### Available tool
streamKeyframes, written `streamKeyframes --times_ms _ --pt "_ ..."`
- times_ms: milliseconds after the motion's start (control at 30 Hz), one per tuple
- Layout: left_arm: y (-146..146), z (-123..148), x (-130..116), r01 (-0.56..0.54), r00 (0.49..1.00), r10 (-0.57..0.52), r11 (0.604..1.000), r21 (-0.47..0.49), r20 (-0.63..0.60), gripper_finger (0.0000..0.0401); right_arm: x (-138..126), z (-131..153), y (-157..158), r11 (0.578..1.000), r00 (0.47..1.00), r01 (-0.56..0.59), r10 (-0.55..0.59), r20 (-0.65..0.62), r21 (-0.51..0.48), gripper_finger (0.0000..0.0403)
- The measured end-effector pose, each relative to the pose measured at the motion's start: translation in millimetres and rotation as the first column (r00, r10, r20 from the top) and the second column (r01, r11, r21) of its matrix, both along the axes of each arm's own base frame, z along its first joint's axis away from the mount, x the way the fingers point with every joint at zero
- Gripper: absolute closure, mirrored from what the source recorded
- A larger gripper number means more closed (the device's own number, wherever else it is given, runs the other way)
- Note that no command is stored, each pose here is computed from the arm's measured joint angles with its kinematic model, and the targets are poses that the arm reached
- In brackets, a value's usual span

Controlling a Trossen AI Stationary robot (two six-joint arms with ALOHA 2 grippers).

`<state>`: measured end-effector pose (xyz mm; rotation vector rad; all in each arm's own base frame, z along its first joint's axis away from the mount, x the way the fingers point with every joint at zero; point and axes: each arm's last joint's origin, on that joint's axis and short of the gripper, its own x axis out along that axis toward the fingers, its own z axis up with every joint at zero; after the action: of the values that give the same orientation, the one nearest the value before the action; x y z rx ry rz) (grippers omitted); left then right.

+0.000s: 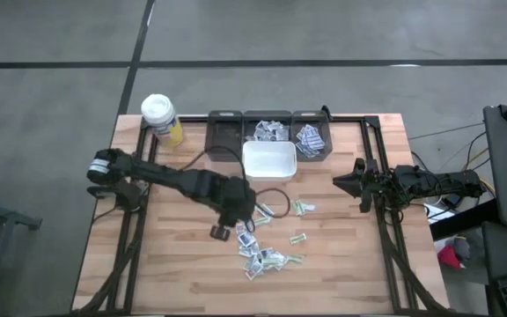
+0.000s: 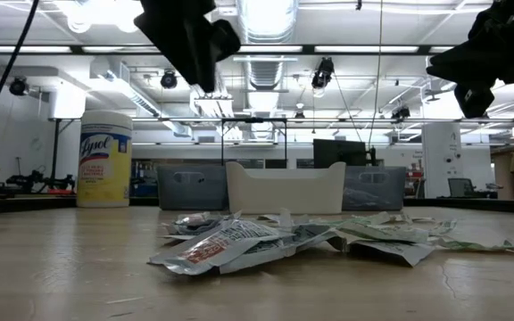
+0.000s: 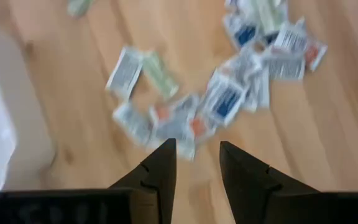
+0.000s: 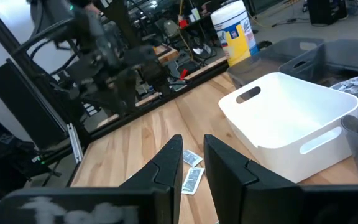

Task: Pick & Place First Aid Supplies
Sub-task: Put the alcohol pad into the middle black bin

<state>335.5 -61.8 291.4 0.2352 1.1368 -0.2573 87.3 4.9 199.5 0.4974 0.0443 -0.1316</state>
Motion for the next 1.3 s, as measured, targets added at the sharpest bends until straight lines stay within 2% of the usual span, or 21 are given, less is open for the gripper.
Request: streamKeyframes --times_ms 200,400,633,833,1300 --pt "-10 -26 10 0.039 0.993 -0.033 0.998 -0.052 0.111 0.0279 0 0 0 1.0 1.0 0.0 0.0 0.0 0.0 0.0339" --pt "-15 -58 16 0.12 0.99 -0.114 0.989 -0.087 0.079 0.0279 0 0 0 1.0 1.0 0.0 0.0 0.0 0.0 0.0339" --pt "-19 -86 25 0.218 0.976 -0.217 0.975 -0.037 0.024 0.028 0 0 0 1.0 1.0 0.0 0.0 0.0 0.0 0.0339" --pt "-20 -100 34 0.256 0.966 -0.256 0.967 -0.001 0.023 0.028 0 0 0 1.0 1.0 0.0 0.0 0.0 0.0 0.0339" --pt "-20 -100 36 0.326 0.944 -0.328 0.945 0.037 0.046 0.0293 0 0 0 1.0 1.0 0.0 0.0 0.0 0.0 0.0339"
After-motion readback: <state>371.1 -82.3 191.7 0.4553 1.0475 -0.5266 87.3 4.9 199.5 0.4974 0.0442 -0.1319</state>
